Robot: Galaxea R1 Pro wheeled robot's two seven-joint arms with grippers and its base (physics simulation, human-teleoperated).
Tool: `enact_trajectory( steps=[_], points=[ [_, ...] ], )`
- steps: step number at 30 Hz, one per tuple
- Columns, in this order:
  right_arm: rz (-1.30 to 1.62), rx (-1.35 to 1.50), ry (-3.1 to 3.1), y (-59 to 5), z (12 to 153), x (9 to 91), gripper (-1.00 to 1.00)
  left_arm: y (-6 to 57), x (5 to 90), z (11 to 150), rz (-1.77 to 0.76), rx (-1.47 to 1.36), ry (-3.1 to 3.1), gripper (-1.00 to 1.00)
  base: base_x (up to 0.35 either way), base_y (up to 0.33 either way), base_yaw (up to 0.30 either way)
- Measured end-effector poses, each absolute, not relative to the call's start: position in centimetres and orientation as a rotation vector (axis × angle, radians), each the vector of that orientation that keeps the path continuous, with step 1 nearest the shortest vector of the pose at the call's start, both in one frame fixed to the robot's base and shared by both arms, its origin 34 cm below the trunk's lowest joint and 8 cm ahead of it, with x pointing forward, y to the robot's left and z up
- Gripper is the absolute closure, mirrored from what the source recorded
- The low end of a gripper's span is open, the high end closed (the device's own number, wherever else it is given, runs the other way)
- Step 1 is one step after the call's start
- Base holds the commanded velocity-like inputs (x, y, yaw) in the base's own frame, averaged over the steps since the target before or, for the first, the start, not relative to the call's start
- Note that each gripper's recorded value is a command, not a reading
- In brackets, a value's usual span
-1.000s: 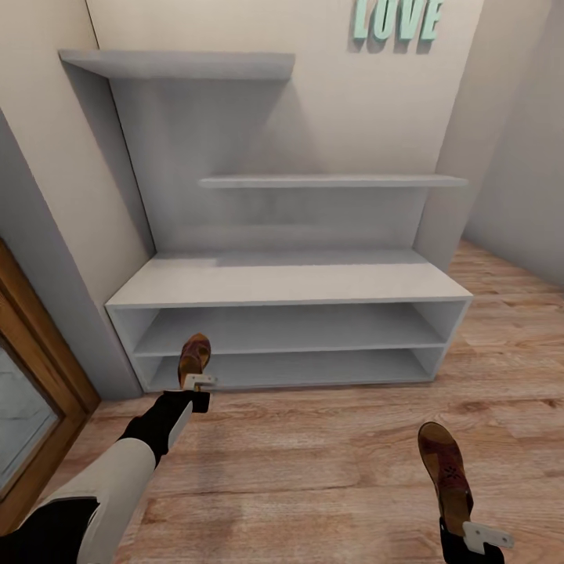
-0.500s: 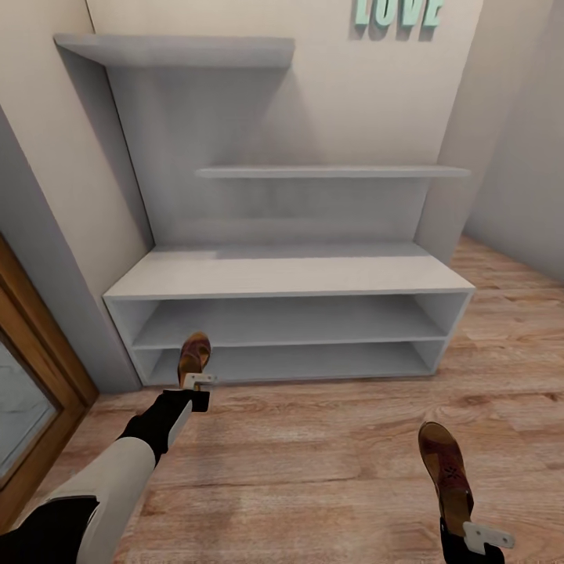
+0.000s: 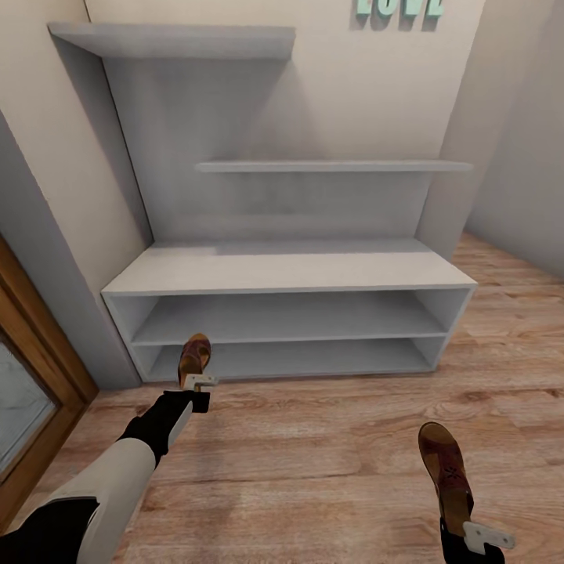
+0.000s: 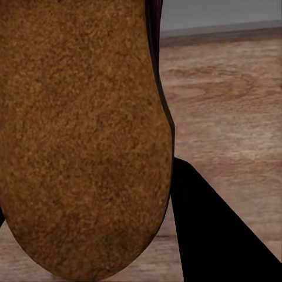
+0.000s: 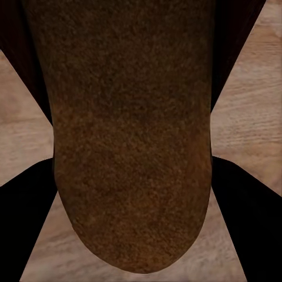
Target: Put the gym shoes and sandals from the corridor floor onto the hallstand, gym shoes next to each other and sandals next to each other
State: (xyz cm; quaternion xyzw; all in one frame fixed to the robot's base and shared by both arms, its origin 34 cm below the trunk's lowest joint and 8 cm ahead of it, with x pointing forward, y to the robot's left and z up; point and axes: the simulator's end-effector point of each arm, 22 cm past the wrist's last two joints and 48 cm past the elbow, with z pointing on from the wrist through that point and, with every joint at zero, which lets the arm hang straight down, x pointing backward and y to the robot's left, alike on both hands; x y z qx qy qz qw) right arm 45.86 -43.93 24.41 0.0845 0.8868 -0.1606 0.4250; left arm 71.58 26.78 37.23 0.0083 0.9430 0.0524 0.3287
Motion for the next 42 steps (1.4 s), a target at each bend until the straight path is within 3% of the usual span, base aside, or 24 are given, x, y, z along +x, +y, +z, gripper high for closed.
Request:
enact_trajectory(
  steps=[42],
  points=[
    [-0.406, 0.208, 2.217, -44.18, 24.47, 45.84, 1.00, 26.97, 71.62, 37.28, 0.146, 0.019, 2.467, 1.00, 0.306, 0.000, 0.000]
  ],
)
